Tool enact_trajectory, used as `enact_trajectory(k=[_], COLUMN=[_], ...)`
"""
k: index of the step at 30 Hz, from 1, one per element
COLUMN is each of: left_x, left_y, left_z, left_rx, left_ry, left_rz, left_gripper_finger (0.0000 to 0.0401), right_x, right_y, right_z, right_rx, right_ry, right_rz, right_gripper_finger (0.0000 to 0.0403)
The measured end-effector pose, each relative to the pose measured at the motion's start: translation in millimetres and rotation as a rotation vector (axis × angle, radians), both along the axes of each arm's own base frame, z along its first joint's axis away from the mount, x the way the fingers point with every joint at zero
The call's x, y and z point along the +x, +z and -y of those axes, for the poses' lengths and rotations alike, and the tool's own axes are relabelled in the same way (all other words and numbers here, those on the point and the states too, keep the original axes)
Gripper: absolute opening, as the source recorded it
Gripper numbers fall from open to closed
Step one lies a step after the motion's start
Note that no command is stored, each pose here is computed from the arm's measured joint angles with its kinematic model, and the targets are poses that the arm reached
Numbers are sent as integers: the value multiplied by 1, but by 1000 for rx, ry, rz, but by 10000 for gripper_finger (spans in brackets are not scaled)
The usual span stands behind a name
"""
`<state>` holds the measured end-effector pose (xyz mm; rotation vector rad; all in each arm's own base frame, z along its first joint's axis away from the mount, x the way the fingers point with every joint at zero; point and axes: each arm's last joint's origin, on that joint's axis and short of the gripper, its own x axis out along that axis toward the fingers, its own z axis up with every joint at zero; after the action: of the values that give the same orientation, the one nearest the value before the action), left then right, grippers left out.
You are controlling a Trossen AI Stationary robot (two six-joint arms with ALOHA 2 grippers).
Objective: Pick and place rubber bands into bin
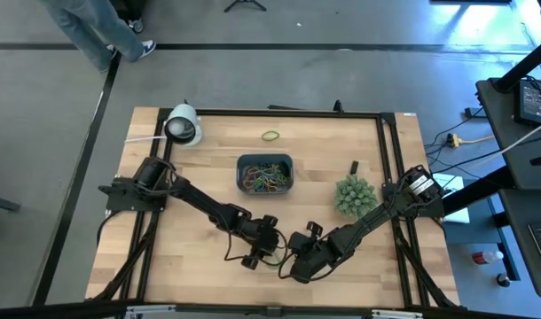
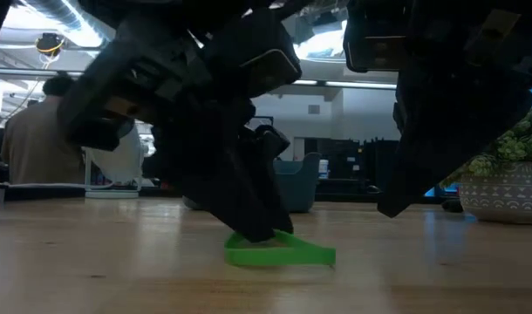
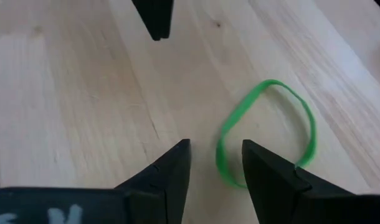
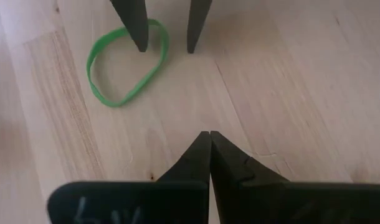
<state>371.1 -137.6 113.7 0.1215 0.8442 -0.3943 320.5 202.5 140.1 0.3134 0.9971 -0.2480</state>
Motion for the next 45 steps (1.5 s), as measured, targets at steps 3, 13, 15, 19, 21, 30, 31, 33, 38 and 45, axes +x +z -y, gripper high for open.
enact_trajectory(k=[3,13,15,19,21,30,31,33,38,45], left_x=[1,-5,-7,-20,-28,-60,-61,-62,-63,-66], left_y=[0,13,32,75,98,170,171,166,126,72], left_z=[-2,-6,-11,-28,-39,-125,-135,-154,-194,-228], left_rx=[-3,13,-10,1,13,151,156,152,136,89], left_ry=[2,-21,-14,14,38,276,292,315,407,549], left_rz=[1,-21,0,32,60,218,222,201,114,-16], left_gripper_finger=[121,3,3,2,3,2,2,2,2,12], right_x=[0,0,0,0,0,0,0,0,0,0], right_y=[0,0,0,0,0,0,0,0,0,0], right_z=[0,0,0,0,0,0,0,0,0,0], right_rx=[0,-1,-1,-2,-2,-2,-2,-3,-13,-25], right_ry=[0,2,2,2,2,3,2,4,21,15], right_rz=[0,0,0,0,0,0,-1,0,0,7], right_gripper_finger=[7,7,7,7,7,7,7,7,7,7])
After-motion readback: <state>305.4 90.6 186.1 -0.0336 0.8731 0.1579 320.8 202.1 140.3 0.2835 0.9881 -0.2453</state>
